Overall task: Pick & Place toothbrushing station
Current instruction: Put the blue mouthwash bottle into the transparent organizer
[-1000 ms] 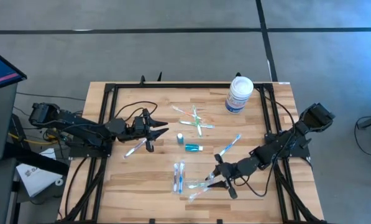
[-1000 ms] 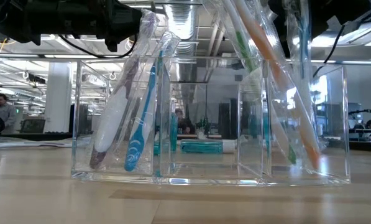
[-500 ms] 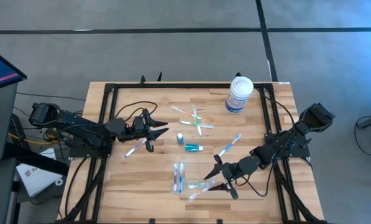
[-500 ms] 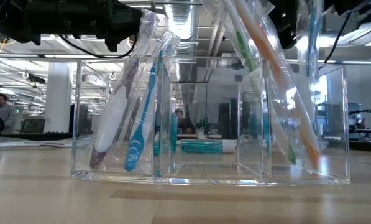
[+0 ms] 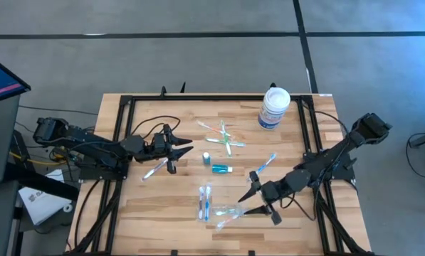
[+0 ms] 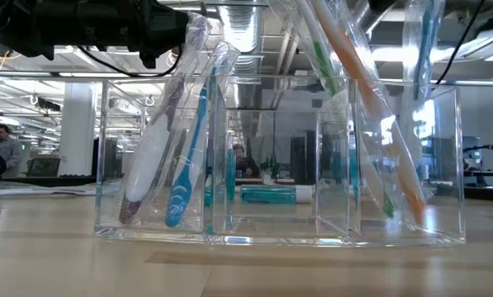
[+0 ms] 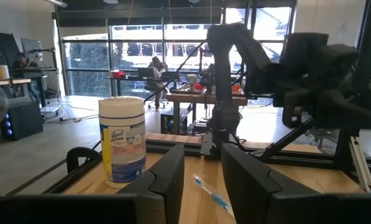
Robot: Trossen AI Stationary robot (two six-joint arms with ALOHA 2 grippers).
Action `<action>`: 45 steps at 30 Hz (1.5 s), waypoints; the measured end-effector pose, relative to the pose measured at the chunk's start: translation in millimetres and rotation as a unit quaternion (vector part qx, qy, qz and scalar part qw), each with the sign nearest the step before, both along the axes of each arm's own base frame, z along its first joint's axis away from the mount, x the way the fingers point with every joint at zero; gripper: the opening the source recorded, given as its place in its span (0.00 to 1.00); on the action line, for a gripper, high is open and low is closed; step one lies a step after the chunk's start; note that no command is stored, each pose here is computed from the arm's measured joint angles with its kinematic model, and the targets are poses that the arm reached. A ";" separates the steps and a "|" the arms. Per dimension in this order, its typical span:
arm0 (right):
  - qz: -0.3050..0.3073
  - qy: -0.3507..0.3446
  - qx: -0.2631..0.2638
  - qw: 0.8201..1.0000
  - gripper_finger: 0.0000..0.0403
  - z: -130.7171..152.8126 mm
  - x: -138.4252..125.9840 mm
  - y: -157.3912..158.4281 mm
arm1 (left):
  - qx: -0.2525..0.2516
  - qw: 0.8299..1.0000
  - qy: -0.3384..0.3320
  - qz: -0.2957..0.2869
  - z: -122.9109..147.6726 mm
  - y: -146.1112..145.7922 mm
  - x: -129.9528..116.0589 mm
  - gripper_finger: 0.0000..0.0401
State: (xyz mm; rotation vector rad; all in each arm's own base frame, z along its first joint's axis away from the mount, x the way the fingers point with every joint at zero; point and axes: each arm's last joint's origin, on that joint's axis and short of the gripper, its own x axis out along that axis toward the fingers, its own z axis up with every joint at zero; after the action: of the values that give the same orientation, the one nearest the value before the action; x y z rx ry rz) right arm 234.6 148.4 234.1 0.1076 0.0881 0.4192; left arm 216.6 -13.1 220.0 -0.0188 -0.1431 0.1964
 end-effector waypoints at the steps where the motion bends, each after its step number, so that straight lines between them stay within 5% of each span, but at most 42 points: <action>1: -0.002 -0.006 -0.001 1.000 0.46 3.4 -1.0 -2.1 | 0.000 1.000 0.000 0.000 0.0 0.0 0.0 0.26; 10: -0.052 0.008 -0.012 0.999 0.39 15.8 -1.7 -32.7 | 0.000 1.000 0.000 0.000 0.0 0.0 0.0 0.26; 21: -0.123 0.115 -0.059 0.984 0.30 -7.8 9.6 -68.2 | 0.000 1.000 0.000 0.000 0.0 0.0 0.0 0.26; 38: -0.175 0.205 -0.072 0.960 0.36 -25.4 8.5 -87.8 | 0.000 1.000 0.000 0.000 -0.1 0.0 0.0 0.26; 45: -0.190 0.239 -0.081 0.949 0.35 -56.8 19.0 -94.7 | 0.000 1.000 -0.001 0.000 0.1 0.0 0.0 0.26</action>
State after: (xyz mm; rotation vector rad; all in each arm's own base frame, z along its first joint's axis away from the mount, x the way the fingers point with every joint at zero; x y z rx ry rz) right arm 253.5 53.7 177.3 0.0599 0.5703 -0.0095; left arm 216.6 -13.1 220.1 -0.0189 -0.1441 0.1961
